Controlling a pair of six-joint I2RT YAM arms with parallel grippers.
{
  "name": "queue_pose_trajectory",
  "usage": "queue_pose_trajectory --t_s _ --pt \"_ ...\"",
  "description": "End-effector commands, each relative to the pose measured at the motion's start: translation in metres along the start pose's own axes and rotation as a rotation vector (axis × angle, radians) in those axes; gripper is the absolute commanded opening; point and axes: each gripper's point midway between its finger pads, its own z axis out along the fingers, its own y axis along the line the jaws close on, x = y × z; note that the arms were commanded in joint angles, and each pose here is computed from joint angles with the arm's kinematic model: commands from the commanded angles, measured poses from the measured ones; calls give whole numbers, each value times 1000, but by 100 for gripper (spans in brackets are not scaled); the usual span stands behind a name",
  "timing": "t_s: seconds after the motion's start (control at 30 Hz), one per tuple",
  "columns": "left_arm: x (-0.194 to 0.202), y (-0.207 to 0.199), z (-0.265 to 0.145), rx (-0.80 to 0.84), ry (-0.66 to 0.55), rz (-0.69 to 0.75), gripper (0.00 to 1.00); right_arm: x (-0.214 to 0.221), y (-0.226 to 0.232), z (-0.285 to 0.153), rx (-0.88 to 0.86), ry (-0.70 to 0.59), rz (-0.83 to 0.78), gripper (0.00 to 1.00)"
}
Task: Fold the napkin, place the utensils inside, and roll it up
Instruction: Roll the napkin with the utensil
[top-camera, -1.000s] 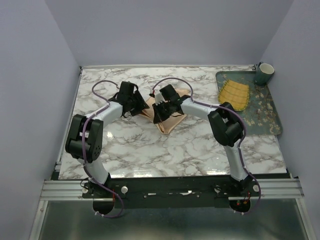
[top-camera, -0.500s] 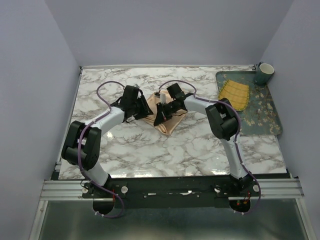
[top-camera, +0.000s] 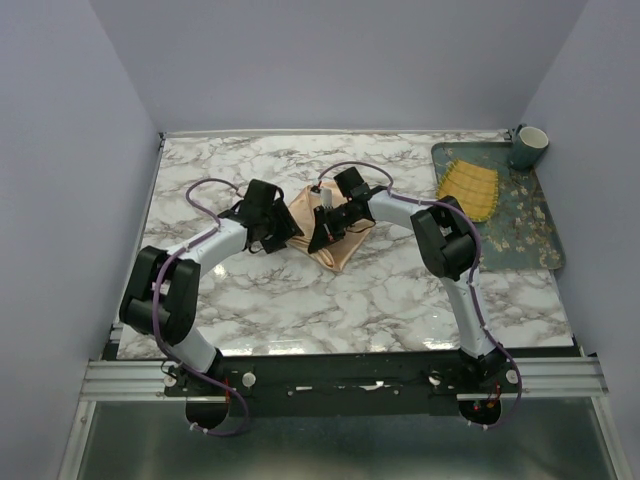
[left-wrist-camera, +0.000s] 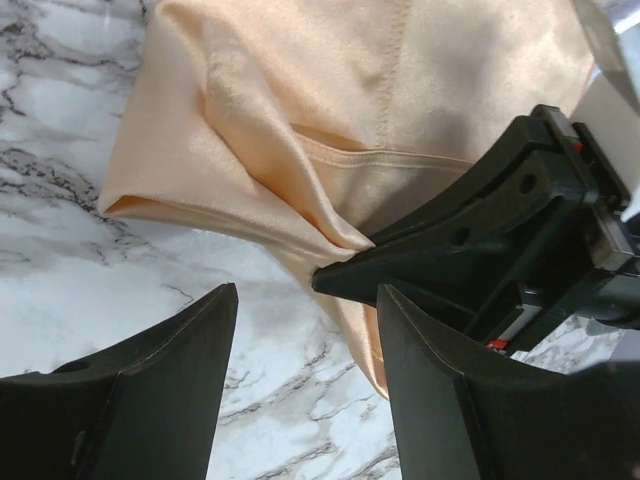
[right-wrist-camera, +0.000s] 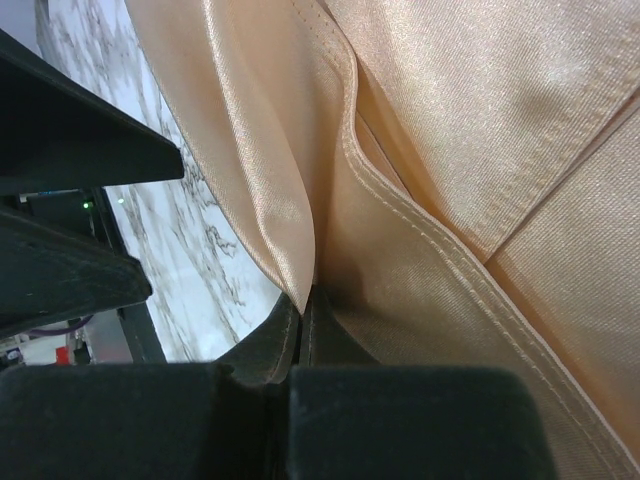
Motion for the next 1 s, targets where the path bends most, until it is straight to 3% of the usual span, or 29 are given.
queue_pose_trajectory --t_s 0.0,0.1,0.27,0.6,0.73,0.87,0.97 --pt "-4 23 1 -83 -49 -130 67 20 -19 7 44 58 59 0" --pt "-15 31 -4 -54 -110 -213 66 18 -18 7 47 53 54 1" --pt "-22 32 12 -33 -62 -260 67 15 -16 6 47 49 53 1" --pt "-37 13 21 48 -85 -238 66 15 -16 4 56 54 45 0" --pt "-38 9 25 74 -83 -237 54 15 -16 5 59 56 47 1" --pt "-42 5 26 89 -91 -228 31 14 -18 4 70 58 41 0" --pt "-43 1 28 96 -83 -227 20 14 -19 3 83 65 37 1"
